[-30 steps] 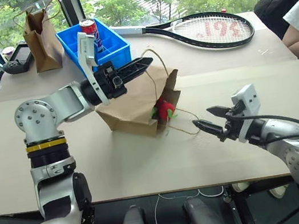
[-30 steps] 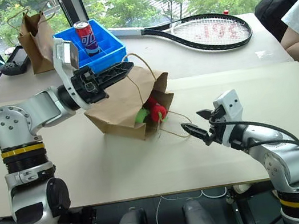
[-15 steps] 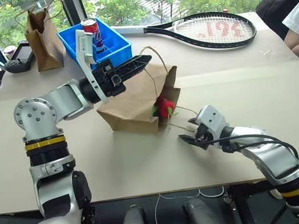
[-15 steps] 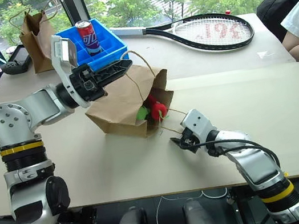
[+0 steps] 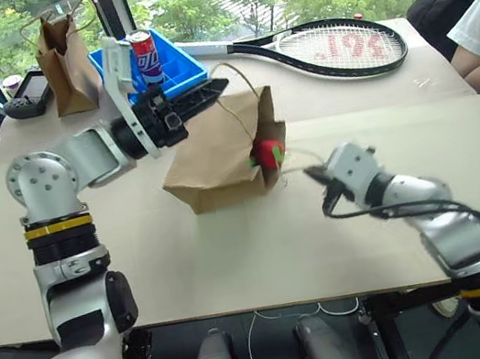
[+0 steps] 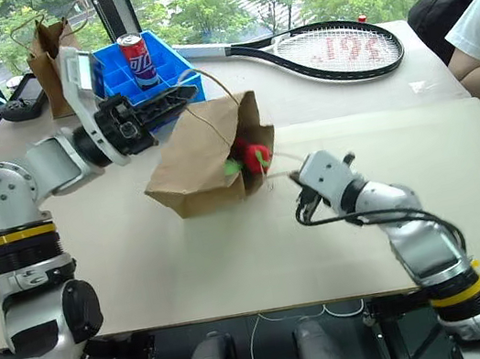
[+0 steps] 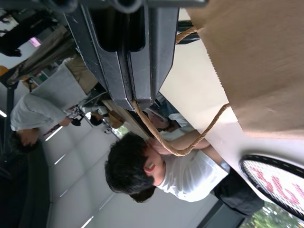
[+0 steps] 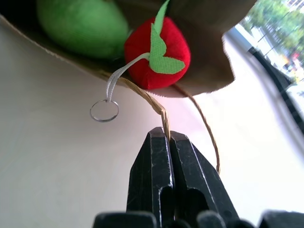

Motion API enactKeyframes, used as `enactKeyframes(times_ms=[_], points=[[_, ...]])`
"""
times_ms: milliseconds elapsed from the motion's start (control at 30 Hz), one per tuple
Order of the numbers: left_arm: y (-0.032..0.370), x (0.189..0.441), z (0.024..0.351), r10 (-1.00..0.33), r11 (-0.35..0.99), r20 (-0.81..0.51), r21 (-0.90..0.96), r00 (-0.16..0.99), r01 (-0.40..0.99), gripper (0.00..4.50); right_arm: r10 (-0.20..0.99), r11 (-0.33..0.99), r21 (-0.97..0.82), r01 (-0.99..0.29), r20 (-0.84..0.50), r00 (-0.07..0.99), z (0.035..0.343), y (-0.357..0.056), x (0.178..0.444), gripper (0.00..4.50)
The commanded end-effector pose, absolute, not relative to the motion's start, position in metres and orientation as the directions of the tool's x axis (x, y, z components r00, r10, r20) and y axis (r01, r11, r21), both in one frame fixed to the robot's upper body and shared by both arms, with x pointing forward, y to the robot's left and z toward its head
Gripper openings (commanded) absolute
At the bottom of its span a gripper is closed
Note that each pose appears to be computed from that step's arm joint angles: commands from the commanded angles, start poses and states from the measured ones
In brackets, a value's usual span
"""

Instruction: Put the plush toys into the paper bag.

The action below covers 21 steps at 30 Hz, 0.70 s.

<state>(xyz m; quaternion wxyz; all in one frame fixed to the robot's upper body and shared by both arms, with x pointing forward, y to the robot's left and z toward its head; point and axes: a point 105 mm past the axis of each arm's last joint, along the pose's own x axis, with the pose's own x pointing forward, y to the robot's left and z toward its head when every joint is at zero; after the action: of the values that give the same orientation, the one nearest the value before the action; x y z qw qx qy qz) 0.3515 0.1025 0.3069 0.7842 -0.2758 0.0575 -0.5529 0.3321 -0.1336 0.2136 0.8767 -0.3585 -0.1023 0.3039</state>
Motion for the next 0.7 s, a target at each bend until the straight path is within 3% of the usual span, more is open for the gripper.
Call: enactKeyframes(times_ms=[33, 167, 333, 500, 600, 700], points=[[0.115, 0.356, 0.328, -0.884, 0.265, 0.255, -0.415, 0.391, 0.87, 0.0, 0.667, 0.493, -0.792, -0.36, 0.078, 0.741, 0.275, -0.121, 0.317, 0.02], [0.117, 0.361, 0.324, -0.884, 0.275, 0.249, -0.405, 0.395, 0.872, 0.0, 0.727, 0.4, -0.836, -0.376, 0.039, 0.686, 0.291, -0.106, 0.305, 0.02], [0.114, 0.362, 0.31, -0.885, 0.279, 0.235, -0.422, 0.402, 0.862, 0.0, 0.746, 0.31, -0.84, -0.445, -0.075, 0.662, 0.28, -0.1, 0.298, 0.02], [0.115, 0.365, 0.314, -0.87, 0.3, 0.252, -0.41, 0.423, 0.861, 0.0, 0.728, 0.324, -0.861, -0.393, -0.038, 0.684, 0.294, -0.103, 0.297, 0.02], [0.113, 0.365, 0.312, -0.875, 0.305, 0.238, -0.406, 0.422, 0.862, 0.0, 0.721, 0.254, -0.836, -0.487, -0.172, 0.671, 0.272, -0.106, 0.294, 0.02], [0.108, 0.364, 0.312, -0.879, 0.285, 0.25, -0.411, 0.407, 0.866, 0.0, 0.736, 0.283, -0.804, -0.522, -0.167, 0.656, 0.274, -0.104, 0.29, 0.02]])
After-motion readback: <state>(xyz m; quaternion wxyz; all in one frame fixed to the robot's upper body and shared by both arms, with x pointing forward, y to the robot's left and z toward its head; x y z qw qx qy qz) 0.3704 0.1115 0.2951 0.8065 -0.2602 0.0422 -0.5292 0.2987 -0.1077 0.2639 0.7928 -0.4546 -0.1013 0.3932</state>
